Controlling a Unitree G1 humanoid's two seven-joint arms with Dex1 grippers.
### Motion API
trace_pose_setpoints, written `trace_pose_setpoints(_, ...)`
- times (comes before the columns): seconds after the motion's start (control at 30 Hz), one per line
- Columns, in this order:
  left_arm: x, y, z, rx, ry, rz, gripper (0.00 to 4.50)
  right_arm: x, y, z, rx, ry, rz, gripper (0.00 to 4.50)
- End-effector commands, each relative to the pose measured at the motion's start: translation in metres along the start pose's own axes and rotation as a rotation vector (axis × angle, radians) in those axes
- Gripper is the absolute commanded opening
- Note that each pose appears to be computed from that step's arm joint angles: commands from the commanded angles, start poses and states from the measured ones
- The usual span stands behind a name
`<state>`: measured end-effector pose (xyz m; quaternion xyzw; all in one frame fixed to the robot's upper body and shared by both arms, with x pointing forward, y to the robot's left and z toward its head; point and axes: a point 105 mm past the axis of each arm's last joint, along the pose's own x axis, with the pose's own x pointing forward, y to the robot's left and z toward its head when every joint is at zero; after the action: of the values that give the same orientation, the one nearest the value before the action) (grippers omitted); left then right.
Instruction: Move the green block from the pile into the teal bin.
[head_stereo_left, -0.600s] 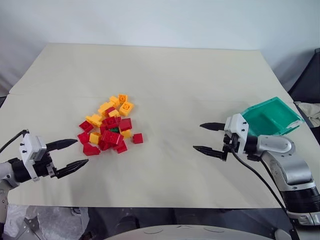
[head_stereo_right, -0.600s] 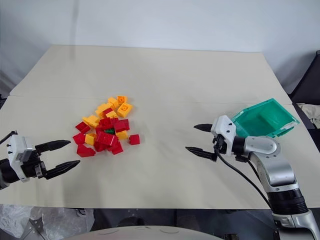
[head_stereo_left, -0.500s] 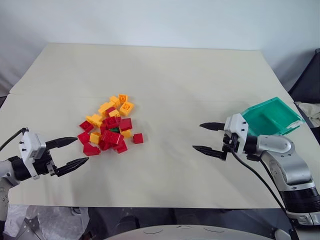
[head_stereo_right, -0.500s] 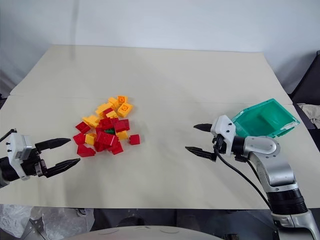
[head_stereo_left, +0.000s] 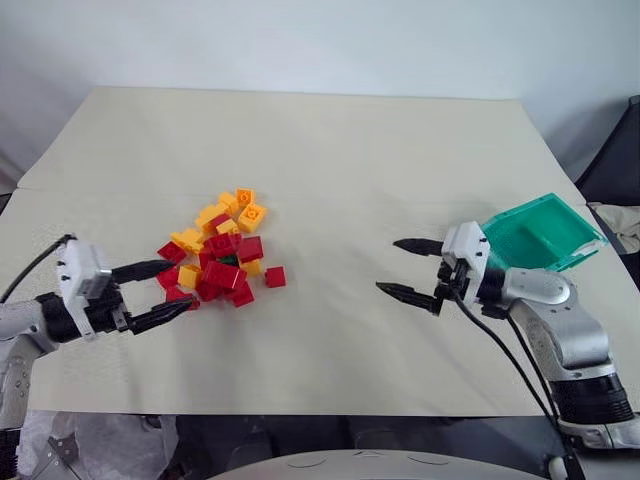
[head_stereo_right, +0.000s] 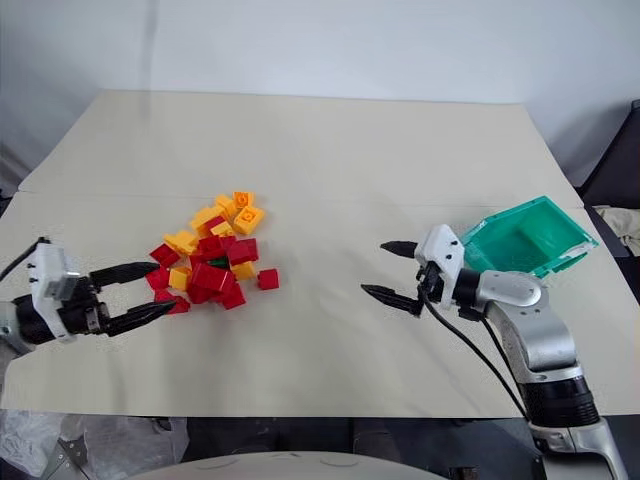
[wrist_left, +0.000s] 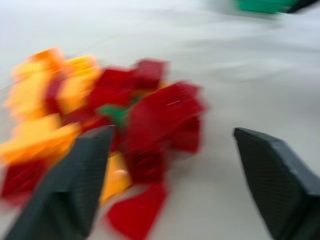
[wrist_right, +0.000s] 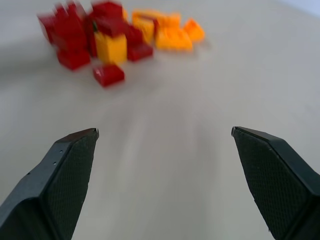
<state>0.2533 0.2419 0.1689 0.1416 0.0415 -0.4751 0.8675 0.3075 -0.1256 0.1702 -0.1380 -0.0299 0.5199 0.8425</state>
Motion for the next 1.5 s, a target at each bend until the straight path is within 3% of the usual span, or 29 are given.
trace_pose_setpoints(0.03,0.016,-0.011,0.01,0.088,-0.006,-0.109,2.68,0.009,0.007,0.017,-0.022,-0.059,0.026,4.5)
trace_pose_setpoints(0.27,0.049,-0.016,0.013,0.096,-0.027,-0.269,0.46,0.024,0.015,0.022,-0.013,-0.103,0.045,4.5)
trace_pose_setpoints(0.33,0.058,-0.008,0.014,0.108,-0.041,-0.256,0.03,0.026,0.017,0.023,-0.012,-0.112,0.044,4.5)
trace_pose_setpoints(0.83,0.071,0.079,-0.019,0.103,0.082,0.2,0.03,0.033,0.023,0.028,0.003,-0.158,0.005,4.5)
trace_pose_setpoints(1.1,0.06,0.104,-0.028,0.114,0.139,0.377,0.03,0.034,0.018,0.029,0.005,-0.166,-0.005,4.5)
trace_pose_setpoints(1.27,0.069,0.1,-0.027,0.085,0.107,0.351,0.03,0.035,0.017,0.03,0.005,-0.169,-0.002,4.5)
trace_pose_setpoints(1.5,0.082,0.052,-0.01,0.054,-0.017,0.106,0.03,0.038,0.016,0.031,0.006,-0.174,0.006,4.5)
